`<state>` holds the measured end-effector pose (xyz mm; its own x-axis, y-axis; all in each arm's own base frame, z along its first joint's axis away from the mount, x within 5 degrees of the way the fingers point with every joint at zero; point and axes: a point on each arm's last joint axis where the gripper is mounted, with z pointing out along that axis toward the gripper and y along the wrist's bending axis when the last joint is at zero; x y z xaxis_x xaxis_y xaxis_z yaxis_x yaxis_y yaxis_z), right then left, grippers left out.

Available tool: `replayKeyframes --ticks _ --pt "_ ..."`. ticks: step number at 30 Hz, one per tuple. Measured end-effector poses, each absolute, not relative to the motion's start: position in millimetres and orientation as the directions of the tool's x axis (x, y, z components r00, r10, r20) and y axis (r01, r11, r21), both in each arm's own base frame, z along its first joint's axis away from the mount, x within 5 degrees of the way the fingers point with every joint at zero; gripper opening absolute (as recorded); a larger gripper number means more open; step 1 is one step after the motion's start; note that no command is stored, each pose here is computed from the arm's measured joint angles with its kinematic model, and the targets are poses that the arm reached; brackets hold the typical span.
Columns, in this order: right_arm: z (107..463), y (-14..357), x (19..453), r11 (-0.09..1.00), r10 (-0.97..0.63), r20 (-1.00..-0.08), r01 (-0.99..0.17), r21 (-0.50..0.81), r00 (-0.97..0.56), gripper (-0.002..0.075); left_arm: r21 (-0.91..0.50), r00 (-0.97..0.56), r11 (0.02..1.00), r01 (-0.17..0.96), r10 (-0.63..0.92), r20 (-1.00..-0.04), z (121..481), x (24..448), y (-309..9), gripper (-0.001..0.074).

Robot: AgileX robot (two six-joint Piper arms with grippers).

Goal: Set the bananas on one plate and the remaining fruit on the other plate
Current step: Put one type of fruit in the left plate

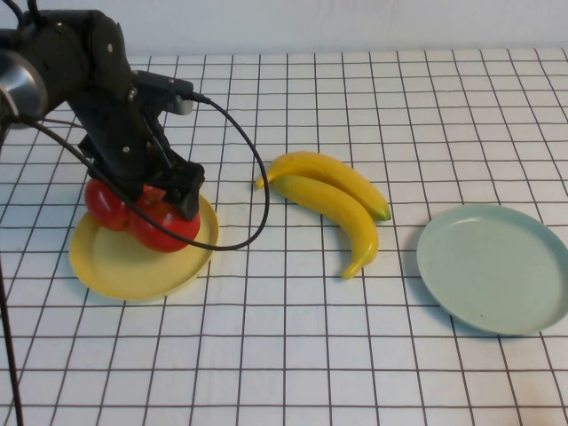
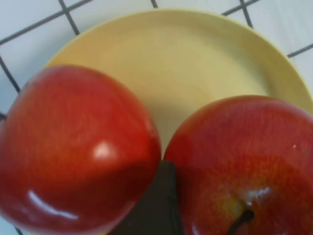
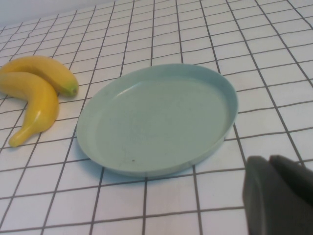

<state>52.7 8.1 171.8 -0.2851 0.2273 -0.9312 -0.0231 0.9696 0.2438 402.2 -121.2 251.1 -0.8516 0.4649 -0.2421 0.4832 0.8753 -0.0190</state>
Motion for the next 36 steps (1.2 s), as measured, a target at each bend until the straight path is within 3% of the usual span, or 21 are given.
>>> replayKeyframes --ticks 10,15,22,36 --pt "172 8 53 0.969 0.228 -0.931 -0.023 0.244 -0.285 -0.0017 -0.009 -0.914 0.934 0.357 0.348 -0.207 250 400 -120 0.0668" --pt "172 8 53 0.969 0.228 -0.931 -0.023 0.244 -0.285 -0.0017 0.142 -0.916 0.938 0.315 0.340 -0.211 251 398 -129 0.0668" --pt "172 8 53 0.969 0.228 -0.931 -0.023 0.244 -0.285 -0.0017 0.377 -0.858 0.858 0.349 0.454 -0.238 258 385 -168 0.0668" --pt "172 8 53 0.969 0.228 -0.931 -0.023 0.244 -0.285 -0.0017 0.343 -0.884 0.906 0.247 0.356 -0.304 259 382 -178 0.0668"
